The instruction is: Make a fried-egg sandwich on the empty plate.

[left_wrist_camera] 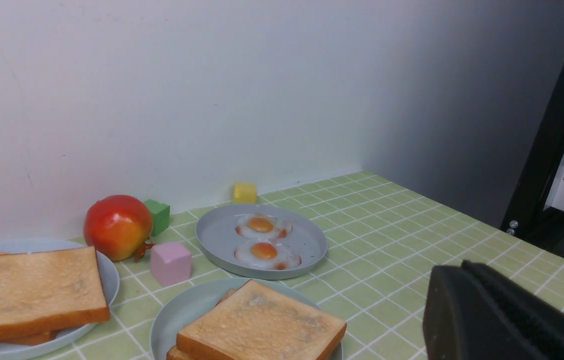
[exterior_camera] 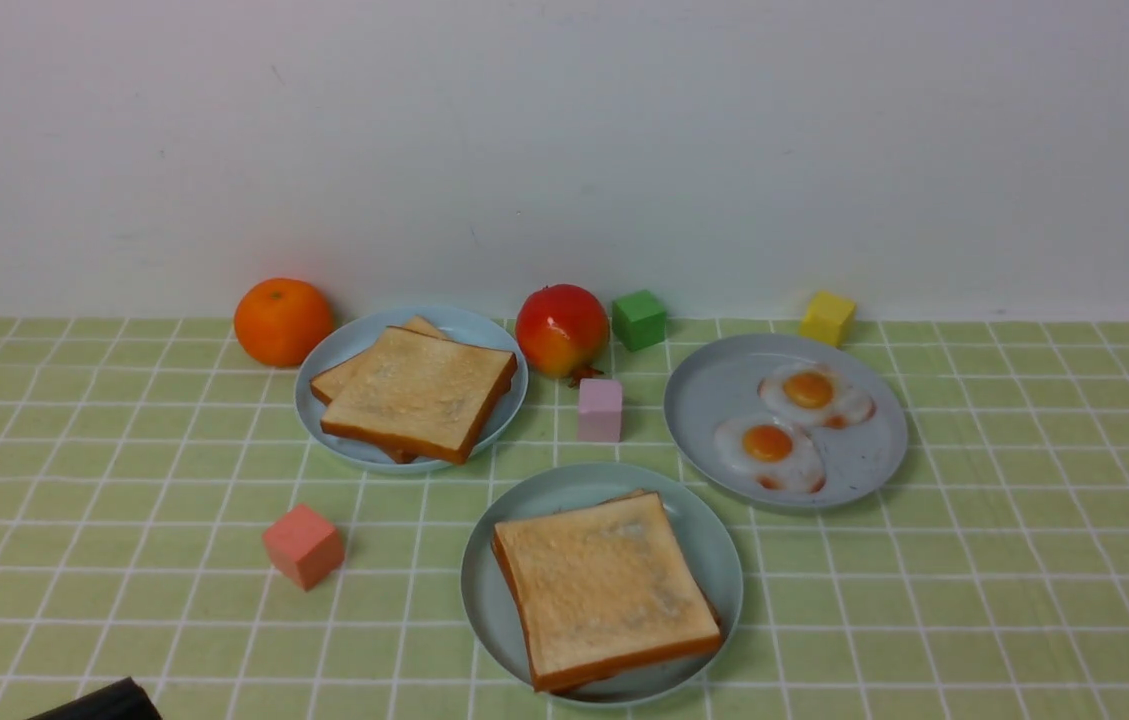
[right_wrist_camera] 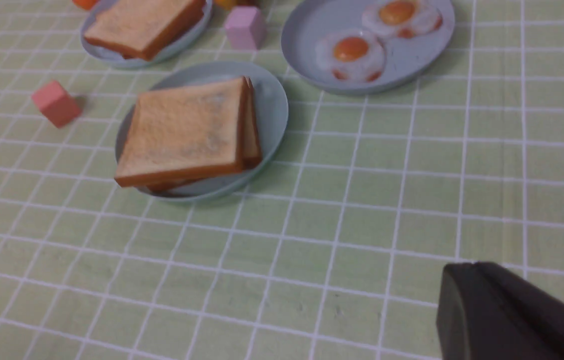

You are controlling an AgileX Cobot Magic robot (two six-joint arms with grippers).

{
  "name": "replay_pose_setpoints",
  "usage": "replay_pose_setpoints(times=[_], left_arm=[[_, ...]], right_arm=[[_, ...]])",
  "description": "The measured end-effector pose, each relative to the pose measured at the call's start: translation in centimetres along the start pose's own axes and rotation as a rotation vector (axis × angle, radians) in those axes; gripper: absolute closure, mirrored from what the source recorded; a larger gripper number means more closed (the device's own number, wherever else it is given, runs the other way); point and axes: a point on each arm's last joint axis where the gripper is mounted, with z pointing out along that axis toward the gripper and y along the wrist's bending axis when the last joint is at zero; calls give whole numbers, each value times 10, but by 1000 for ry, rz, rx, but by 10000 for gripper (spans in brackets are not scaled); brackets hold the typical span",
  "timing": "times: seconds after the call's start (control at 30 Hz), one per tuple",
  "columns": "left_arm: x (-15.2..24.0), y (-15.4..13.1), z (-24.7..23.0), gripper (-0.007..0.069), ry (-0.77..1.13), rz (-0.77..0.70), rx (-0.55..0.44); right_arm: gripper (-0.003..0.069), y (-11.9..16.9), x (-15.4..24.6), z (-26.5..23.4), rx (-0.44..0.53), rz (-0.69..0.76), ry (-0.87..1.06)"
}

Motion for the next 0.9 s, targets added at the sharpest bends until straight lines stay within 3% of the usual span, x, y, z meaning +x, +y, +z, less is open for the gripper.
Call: replay_pose_setpoints(times=[0.1,0.27,0.4,0.6,0.7,0.9], left_arm=[[0,0,0,638,0,0,0],[0,0,0,638,-1,-2,-1],[0,0,0,636,-1,-2,-1],[0,0,0,635,-1,-2,-1],[0,0,0,635,-1,-2,-1],[0,0,0,635,-2,-3,-1]], right_arm=[[646,-7,4,6,69,-45,5],[664,-17,8,11,190,2,-120],[669,-28,36,34,268,-3,-222],[669,-41,78,61,298,-19,-341],[669,-44,94,70,297,-12,-307],[669,-44,95,70,302,-24,-299]])
